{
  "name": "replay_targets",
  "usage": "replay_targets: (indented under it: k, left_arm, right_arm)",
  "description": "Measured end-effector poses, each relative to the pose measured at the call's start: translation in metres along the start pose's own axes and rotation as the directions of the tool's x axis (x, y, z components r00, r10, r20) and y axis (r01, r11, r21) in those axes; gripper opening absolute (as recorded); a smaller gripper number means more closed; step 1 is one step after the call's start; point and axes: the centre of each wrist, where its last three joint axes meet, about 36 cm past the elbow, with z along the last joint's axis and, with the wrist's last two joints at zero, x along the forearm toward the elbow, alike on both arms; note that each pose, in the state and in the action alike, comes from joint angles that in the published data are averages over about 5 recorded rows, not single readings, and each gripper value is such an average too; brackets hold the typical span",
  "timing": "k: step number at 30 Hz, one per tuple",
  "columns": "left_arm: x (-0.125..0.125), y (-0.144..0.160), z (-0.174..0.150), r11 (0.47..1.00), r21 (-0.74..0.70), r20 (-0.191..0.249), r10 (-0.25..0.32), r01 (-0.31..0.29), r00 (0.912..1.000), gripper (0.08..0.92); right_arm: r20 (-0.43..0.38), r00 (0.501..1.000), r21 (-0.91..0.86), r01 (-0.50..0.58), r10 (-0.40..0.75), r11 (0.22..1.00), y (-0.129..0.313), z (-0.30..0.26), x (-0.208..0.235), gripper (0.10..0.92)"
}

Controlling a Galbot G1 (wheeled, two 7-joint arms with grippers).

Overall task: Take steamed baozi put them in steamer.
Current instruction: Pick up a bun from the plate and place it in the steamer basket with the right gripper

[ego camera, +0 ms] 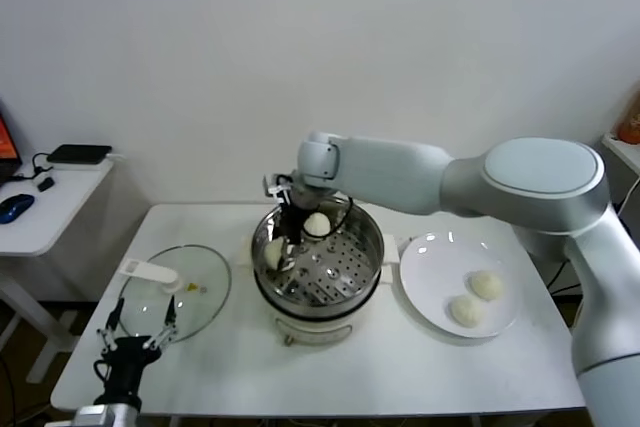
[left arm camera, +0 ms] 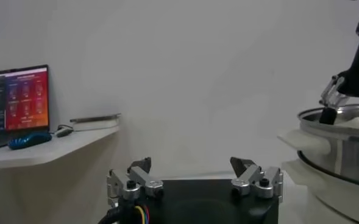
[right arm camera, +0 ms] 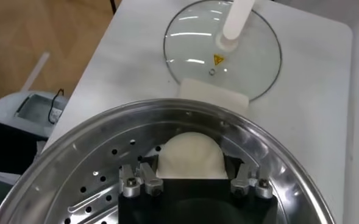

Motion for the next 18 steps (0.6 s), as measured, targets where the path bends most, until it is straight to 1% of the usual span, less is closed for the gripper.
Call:
replay_targets:
  k: [6, 8, 11, 13, 18]
  left_arm:
    - [0.0008, 0.0011, 0.0012, 1.0, 0.0, -0.002, -0.001, 0.001, 1.0, 0.823]
    - [0.0009, 0.0012, 0.0017, 1.0, 0.001, -0.004, -0.001, 0.001, 1.0, 0.823]
    - [0.0007, 0.0007, 0.0019, 1.0, 0.003, -0.004, -0.001, 0.001, 1.0, 0.823]
    - [0.0004, 0.0004, 0.0018, 1.0, 0.003, -0.003, -0.001, 0.001, 1.0, 0.823]
    - [0.0003, 0.0004, 0.0018, 1.0, 0.003, -0.003, -0.001, 0.001, 1.0, 0.823]
  right_arm:
    - [-0.003, 1.0, 0.003, 0.003, -0.003, 1.0, 0.0007, 0.0011, -0.0016, 0.708]
    - [-0.004, 1.0, 0.003, 0.005, -0.005, 1.0, 0.0013, 0.0016, -0.0023, 0.734]
    - [-0.003, 1.0, 0.003, 0.006, -0.006, 1.0, 0.0018, 0.0027, -0.0023, 0.794]
    - [-0.002, 1.0, 0.003, 0.006, -0.006, 1.0, 0.0019, 0.0033, -0.0015, 0.815]
    - [0.004, 1.0, 0.003, 0.004, -0.004, 1.0, 0.002, 0.0043, 0.0052, 0.822]
